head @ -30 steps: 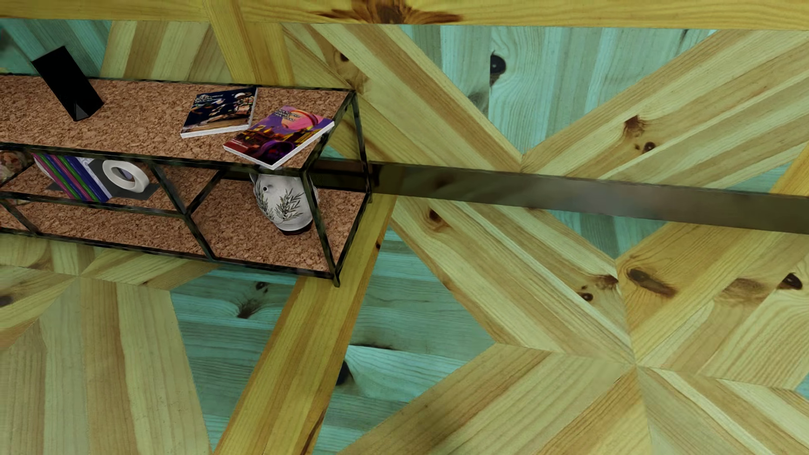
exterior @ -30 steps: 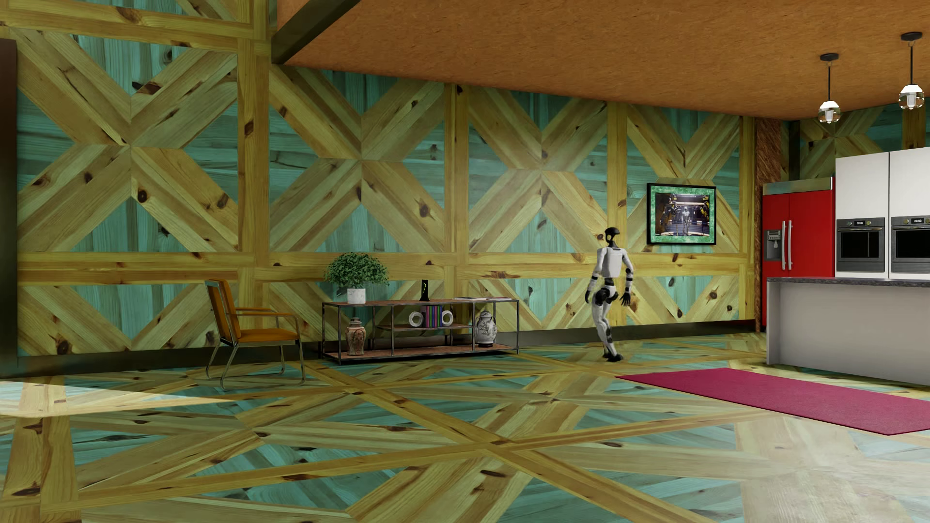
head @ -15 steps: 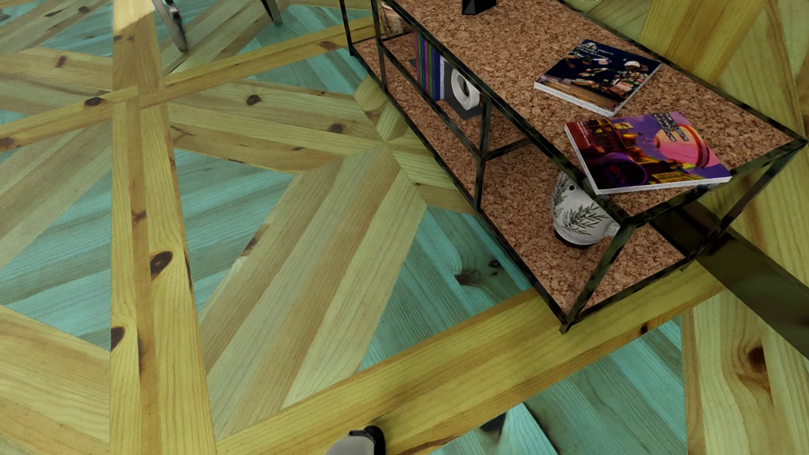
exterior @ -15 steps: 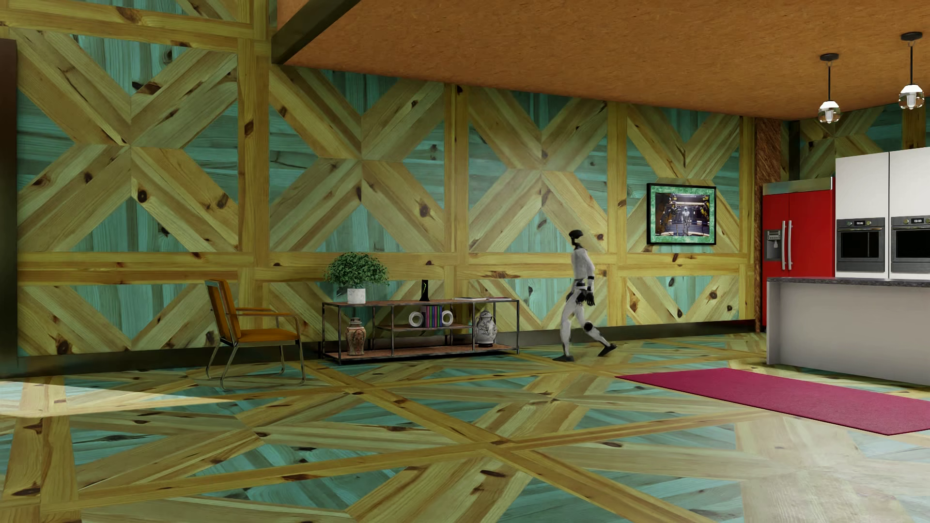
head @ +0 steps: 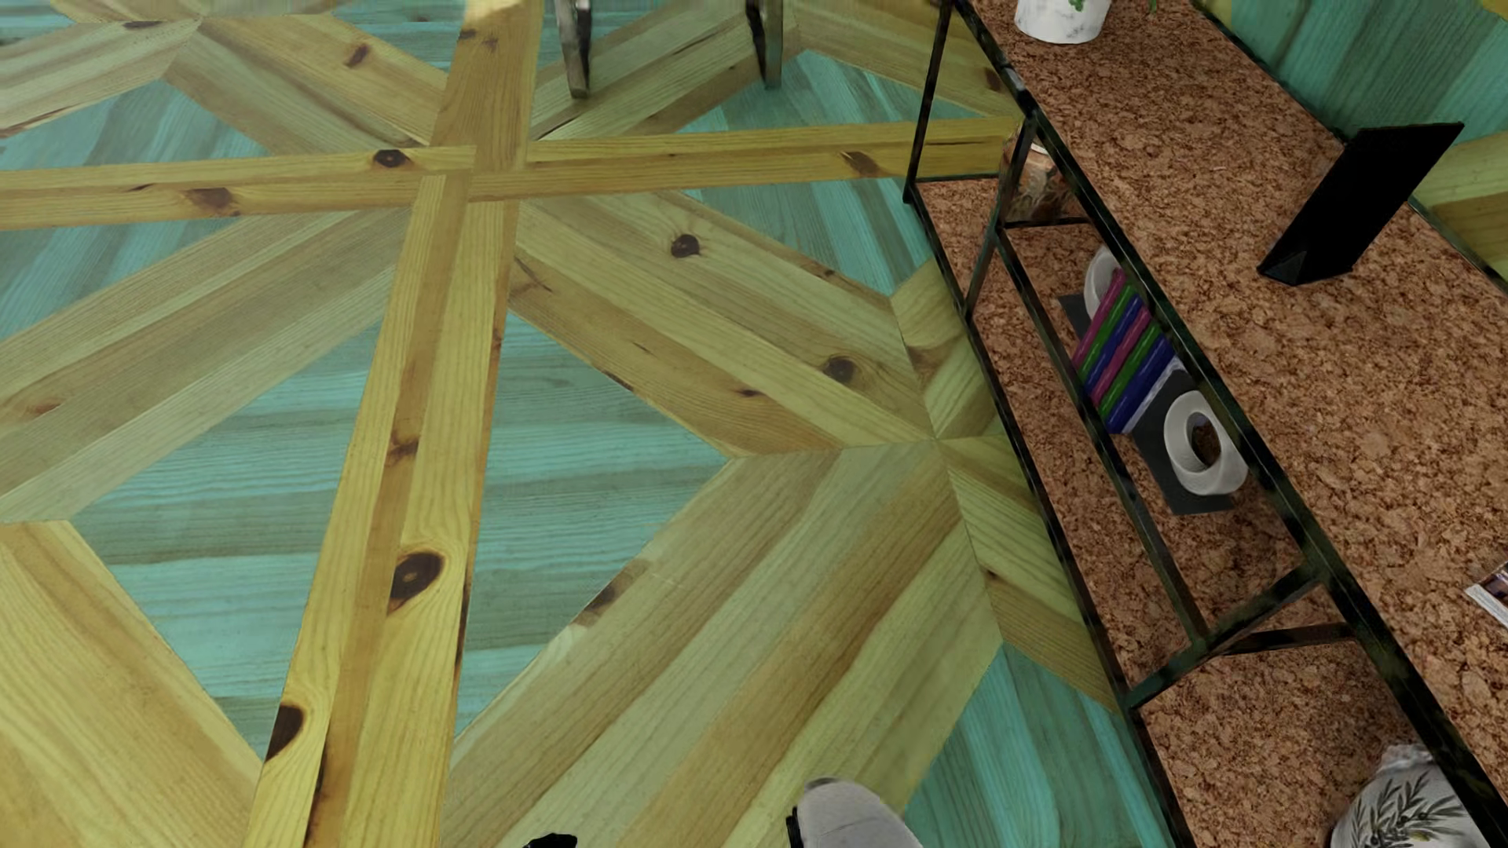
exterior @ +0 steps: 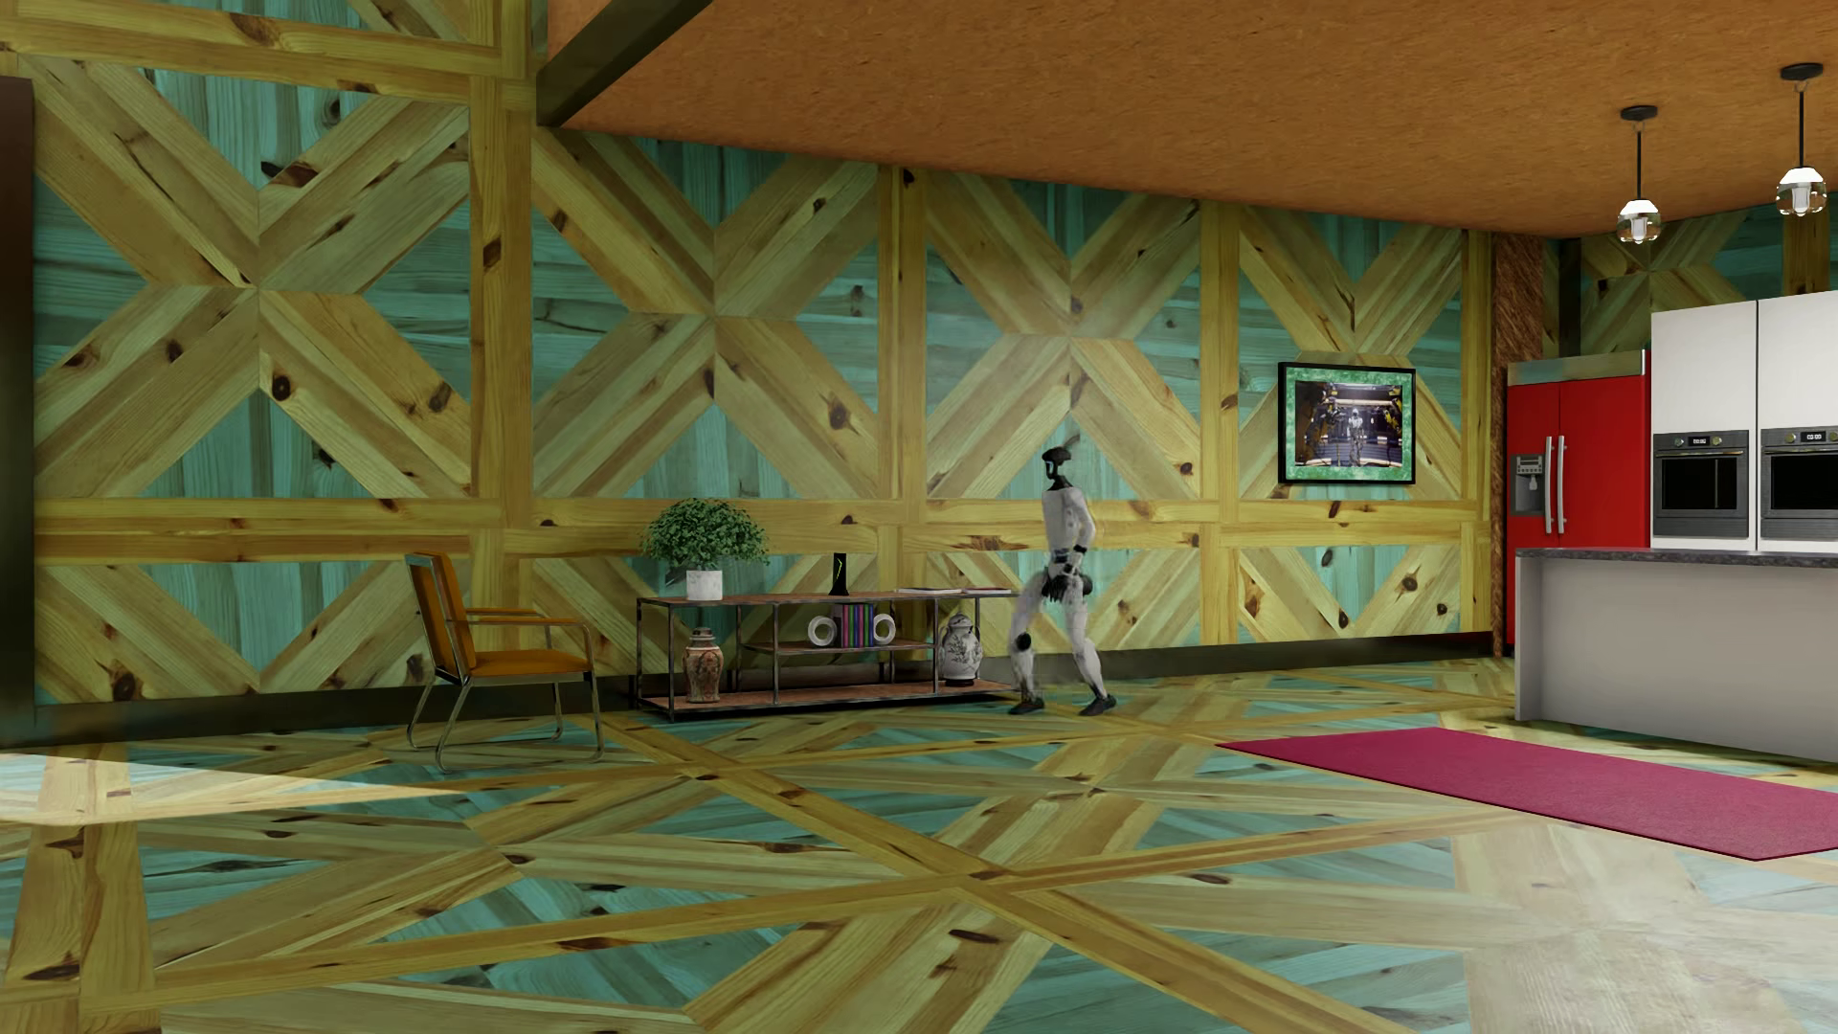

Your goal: Walk towards the chair

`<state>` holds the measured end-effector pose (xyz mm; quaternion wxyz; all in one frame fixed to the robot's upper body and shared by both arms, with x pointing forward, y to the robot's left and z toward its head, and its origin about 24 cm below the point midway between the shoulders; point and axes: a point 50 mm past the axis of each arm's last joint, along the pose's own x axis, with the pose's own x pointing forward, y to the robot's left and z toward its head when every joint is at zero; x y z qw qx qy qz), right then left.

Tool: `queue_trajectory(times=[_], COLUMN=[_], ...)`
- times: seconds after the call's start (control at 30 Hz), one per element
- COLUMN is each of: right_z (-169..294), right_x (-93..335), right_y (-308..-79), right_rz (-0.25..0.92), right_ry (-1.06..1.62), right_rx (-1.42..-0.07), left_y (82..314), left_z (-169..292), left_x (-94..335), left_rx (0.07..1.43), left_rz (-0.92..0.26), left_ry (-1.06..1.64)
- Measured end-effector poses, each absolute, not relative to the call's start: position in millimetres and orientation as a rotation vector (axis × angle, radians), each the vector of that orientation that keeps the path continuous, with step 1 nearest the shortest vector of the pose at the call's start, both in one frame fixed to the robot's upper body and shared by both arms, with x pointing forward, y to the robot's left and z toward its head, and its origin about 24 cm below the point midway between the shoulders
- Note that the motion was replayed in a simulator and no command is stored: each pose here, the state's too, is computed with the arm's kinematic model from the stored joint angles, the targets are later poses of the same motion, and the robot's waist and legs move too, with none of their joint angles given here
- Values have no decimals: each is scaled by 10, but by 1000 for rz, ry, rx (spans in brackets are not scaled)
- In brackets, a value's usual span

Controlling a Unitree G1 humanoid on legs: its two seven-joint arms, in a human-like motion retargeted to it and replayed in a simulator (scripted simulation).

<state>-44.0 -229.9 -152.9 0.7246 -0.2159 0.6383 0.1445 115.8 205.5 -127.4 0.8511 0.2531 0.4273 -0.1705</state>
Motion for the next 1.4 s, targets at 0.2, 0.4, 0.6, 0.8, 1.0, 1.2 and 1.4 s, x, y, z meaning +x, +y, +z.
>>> queue_trajectory(times=[0.2, 0.4, 0.6, 0.8, 1.0, 1.2, 1.4], right_z=[-1503, -1518, -881, -1445, -1600, -1538, -1600], right_x=[-866, 267, 1599, 774, -534, -900, -198], right_y=[-2334, -2001, -2024, -2109, -2199, -2275, -2240], right_rz=[348, 297, 202, 193, 308, 257, 223], right_ry=[1553, 1165, 655, 1047, 1471, 1583, 1373], right_rx=[-488, -398, -403, -385, -443, -418, -413], left_y=[2112, 2093, 2005, 1959, 1945, 2156, 1932], left_z=[-917, -1480, -1570, -1599, -1400, -817, -1512], left_x=[1759, 558, -863, -848, 903, 1925, 837], left_rx=[488, 504, 551, 579, 546, 506, 527], left_rz=[-233, -364, -622, -674, -443, -217, -413], left_ry=[681, 1101, 1512, 1511, 979, 635, 1055])
